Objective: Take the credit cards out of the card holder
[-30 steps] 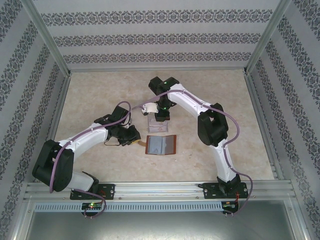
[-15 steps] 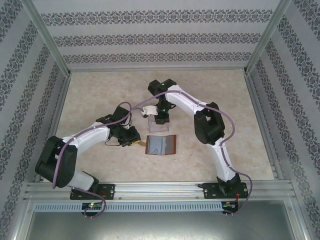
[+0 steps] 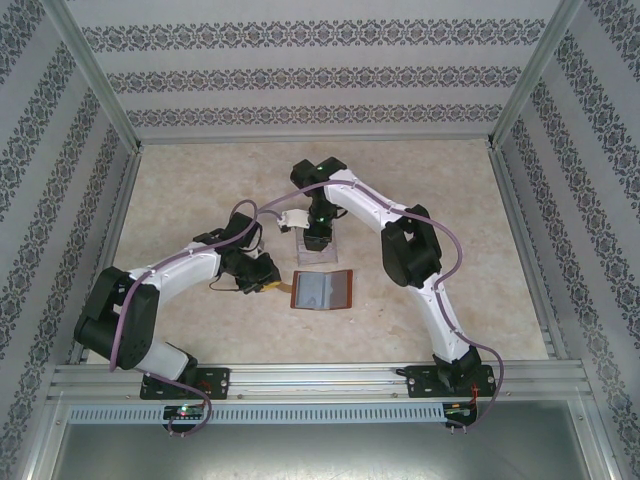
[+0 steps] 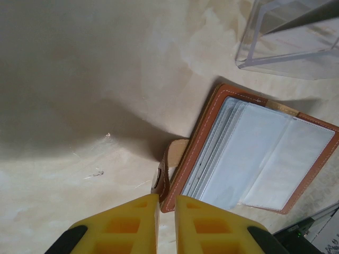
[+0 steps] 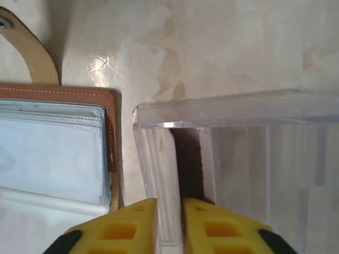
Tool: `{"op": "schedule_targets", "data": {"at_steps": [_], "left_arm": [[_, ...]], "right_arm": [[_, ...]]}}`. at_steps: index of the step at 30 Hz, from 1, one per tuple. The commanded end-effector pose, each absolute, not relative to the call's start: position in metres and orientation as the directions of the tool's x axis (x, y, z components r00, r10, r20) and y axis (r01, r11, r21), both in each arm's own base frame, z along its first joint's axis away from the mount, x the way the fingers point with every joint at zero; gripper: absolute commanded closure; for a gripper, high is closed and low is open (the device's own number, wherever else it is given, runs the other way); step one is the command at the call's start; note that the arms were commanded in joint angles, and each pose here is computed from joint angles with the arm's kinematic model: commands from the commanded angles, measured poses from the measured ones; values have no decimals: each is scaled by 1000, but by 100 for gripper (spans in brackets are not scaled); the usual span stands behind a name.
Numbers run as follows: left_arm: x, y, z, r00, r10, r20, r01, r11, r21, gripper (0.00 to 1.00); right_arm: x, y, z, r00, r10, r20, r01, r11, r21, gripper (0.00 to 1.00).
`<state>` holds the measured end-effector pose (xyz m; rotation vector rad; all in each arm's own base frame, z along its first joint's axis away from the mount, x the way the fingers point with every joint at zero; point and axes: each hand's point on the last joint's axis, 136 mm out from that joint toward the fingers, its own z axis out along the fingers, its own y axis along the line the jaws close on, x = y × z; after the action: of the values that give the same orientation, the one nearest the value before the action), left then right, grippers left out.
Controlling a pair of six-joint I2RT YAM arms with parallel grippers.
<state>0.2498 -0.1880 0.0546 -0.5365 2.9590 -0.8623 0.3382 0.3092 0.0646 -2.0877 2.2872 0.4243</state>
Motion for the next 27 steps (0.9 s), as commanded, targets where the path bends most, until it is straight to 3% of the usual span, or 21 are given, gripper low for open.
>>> {"op": "schedule_targets", "data": {"at_steps": [1,10,21,27], "left_arm": [[258,-189,59,-949,-309,67,-295,788,-541,85],[269,-194,63,-952,-301,58,-282,786,-550,84],[275,-198,62,-951,-303,62,-285,778,-560,84],[275,-197,64,-951,-303,59,-283,780,-558,84]], "right_arm": [[343,306,73,-135,-978,-158,-982,111,151,76],[375,295,101,-140,-976,-169,-986,153,-66,69],[393,305,84,-142,-964,-225,-973,178,-149,63],[390,304,61,-131,-972,-195,-976,162,-147,62]]}}
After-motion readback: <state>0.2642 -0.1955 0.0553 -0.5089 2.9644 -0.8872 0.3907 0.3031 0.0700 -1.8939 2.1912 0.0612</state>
